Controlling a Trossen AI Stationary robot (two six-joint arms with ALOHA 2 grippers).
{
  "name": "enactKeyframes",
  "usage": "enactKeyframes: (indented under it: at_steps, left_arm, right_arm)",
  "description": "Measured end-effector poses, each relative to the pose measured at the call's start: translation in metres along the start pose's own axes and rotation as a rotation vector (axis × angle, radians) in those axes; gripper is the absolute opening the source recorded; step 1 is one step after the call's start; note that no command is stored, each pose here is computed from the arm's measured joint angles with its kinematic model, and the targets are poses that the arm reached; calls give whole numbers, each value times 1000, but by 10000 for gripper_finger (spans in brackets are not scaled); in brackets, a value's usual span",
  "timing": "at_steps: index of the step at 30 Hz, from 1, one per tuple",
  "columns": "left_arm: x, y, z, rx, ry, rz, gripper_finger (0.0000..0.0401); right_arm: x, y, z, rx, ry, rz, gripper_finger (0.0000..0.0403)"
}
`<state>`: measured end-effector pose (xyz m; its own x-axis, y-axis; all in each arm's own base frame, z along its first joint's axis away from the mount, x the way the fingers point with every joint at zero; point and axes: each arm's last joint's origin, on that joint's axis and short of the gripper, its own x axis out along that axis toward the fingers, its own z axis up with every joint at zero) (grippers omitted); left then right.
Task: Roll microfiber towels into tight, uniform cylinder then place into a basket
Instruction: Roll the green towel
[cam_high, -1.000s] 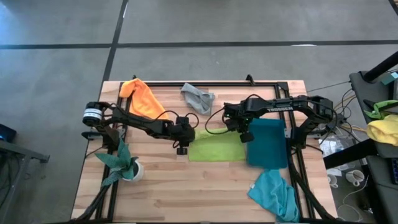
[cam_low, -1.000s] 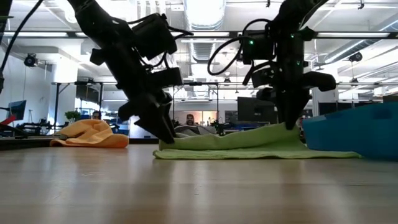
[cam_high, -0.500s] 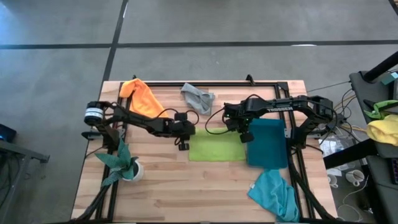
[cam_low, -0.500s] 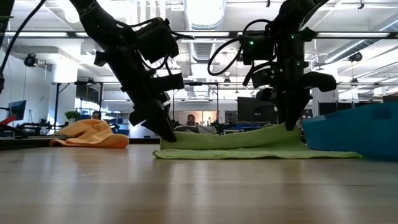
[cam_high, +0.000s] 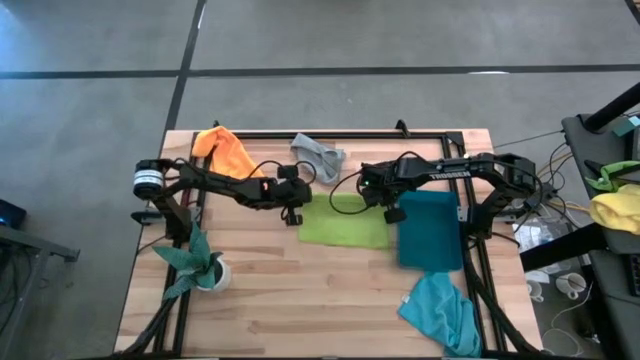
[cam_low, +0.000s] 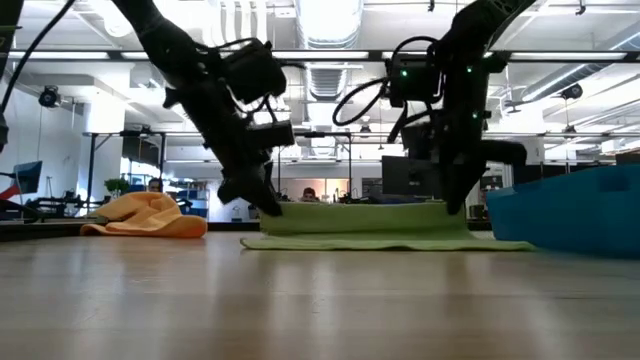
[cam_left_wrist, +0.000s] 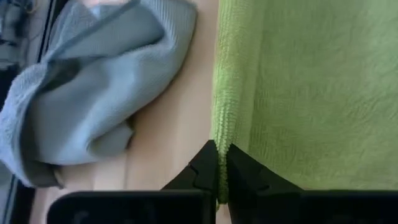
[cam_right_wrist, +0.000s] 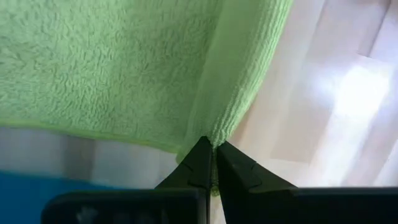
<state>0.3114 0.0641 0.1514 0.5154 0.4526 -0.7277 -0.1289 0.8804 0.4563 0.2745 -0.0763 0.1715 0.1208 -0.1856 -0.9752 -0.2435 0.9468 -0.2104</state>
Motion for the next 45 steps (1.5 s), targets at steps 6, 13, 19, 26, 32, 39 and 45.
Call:
enactKeyframes:
  at_steps: [6,13,19,26,32,39,45]
  left_arm:
    - [13,1,-1,57,-11,77,1]
    - [22,-3,-2,104,-13,91,0]
    - [25,-5,-5,125,7,84,1]
    - [25,-7,-8,143,22,57,42]
    - [21,-5,-6,141,13,50,83]
    - [11,-2,-5,142,3,6,93]
    - [10,-8,-9,160,-2,-159,93]
  right_arm:
    - [14,8,-10,-7,47,-28,9]
    - [15,13,-10,-15,34,16,9]
    - [14,19,-6,-31,-11,88,19]
    - [14,21,-7,0,6,99,87]
    - [6,19,-2,18,-39,168,145]
    - [-1,16,5,47,-84,203,154]
    - [1,23,6,101,-92,256,141]
